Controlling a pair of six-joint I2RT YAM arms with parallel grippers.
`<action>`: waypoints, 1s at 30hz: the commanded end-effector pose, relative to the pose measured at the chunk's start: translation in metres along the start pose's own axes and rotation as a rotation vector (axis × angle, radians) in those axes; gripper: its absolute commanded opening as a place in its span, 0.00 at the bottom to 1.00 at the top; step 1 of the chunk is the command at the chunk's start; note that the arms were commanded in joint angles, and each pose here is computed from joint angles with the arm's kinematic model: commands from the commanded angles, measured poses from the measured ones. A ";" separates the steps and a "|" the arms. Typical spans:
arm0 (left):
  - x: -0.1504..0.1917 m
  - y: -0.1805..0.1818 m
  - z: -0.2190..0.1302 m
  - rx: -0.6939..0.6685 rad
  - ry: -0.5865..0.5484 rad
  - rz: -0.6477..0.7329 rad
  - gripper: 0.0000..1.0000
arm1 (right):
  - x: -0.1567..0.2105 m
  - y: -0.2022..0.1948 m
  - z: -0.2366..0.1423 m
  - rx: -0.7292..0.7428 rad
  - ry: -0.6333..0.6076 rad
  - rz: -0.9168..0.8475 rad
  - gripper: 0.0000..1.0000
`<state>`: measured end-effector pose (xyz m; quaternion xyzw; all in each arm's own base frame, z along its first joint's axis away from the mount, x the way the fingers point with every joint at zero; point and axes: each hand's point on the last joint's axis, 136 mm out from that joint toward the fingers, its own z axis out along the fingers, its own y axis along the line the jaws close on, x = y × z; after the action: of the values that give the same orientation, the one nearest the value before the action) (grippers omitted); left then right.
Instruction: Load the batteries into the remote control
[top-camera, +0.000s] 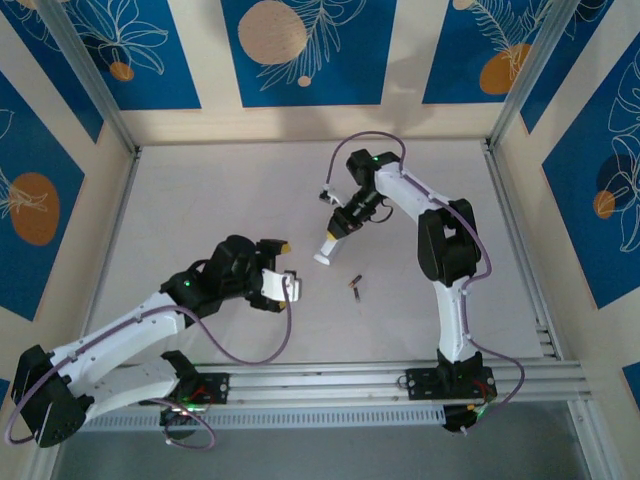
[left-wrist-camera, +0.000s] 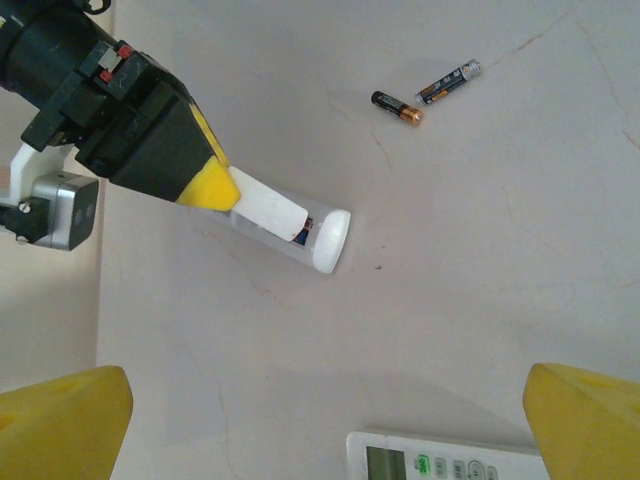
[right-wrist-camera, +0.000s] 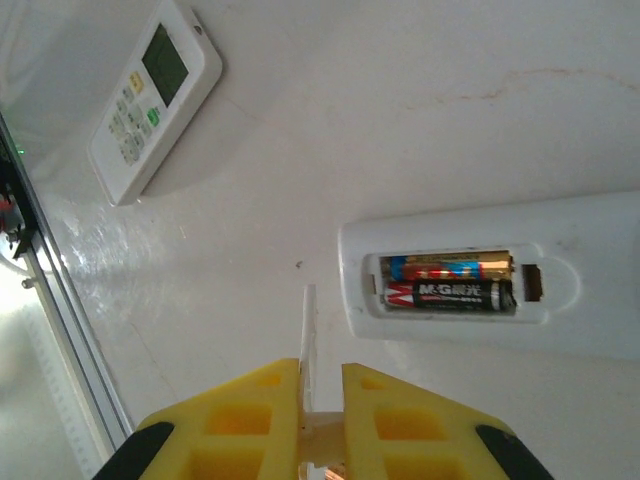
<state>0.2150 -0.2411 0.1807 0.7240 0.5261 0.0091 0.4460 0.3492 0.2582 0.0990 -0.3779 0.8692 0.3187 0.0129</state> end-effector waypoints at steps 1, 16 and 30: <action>-0.003 0.001 -0.002 0.000 -0.029 0.049 1.00 | -0.004 -0.003 -0.006 -0.024 -0.015 -0.012 0.14; 0.000 -0.008 -0.002 0.022 -0.026 0.083 1.00 | -0.006 -0.015 0.013 -0.056 0.030 -0.015 0.14; 0.000 -0.008 -0.001 0.024 -0.030 0.084 1.00 | 0.001 -0.011 0.026 -0.116 0.051 0.001 0.14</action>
<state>0.2112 -0.2429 0.1789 0.7469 0.4936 0.0149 0.4453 0.3617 0.2605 0.0756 -0.3858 0.8599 0.3342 -0.0072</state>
